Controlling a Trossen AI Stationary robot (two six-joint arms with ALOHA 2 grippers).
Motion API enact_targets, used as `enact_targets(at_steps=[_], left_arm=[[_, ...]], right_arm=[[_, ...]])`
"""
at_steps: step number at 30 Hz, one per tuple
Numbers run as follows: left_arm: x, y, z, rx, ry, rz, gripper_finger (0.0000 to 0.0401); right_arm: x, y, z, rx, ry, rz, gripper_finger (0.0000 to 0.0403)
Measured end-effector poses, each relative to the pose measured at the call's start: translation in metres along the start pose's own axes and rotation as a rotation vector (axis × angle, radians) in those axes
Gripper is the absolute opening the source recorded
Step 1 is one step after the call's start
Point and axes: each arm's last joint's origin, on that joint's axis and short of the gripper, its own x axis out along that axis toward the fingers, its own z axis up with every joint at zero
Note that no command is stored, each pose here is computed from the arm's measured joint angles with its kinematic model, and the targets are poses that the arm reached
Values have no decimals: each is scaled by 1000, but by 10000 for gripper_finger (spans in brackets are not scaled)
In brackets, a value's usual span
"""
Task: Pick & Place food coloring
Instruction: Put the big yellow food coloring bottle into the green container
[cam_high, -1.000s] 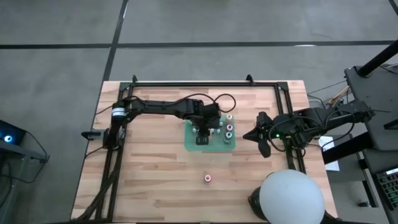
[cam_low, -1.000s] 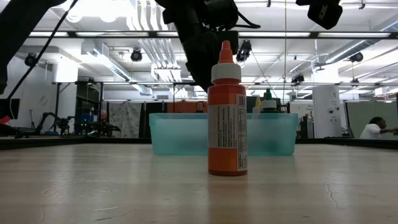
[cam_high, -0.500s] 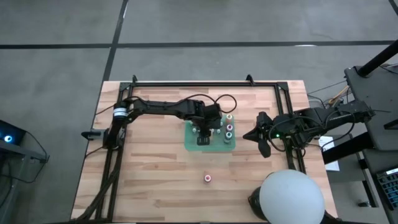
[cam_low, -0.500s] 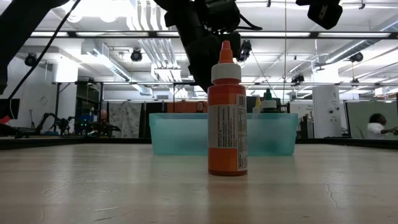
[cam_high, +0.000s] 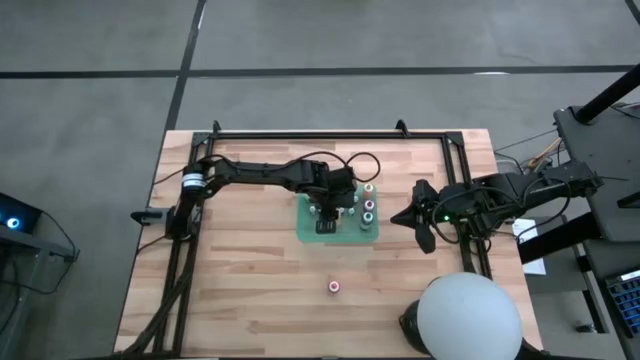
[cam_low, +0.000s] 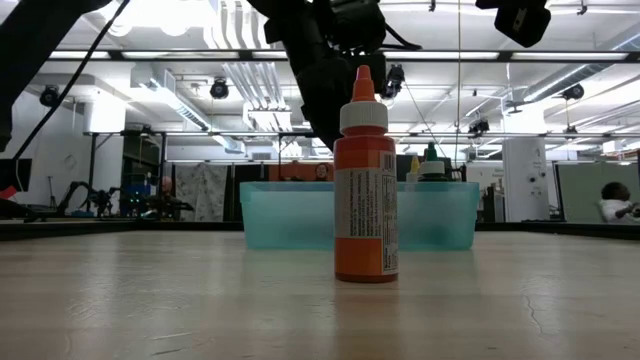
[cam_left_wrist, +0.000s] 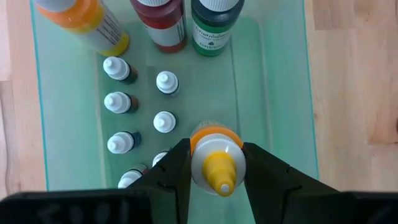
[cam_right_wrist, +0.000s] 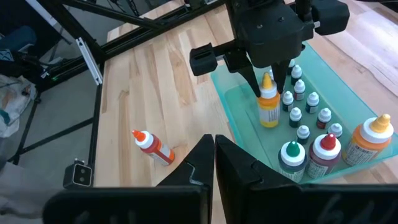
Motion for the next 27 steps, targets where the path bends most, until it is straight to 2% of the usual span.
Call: enact_targets(at_steps=[10, 27], left_arm=[[0, 1, -1, -1, -5, -43, 97], [9, 1, -10, -26, 33, -46, 103]], right_arm=[[0, 0, 0, 1, 0, -1, 8], [0, 0, 0, 4, -1, -1, 8]])
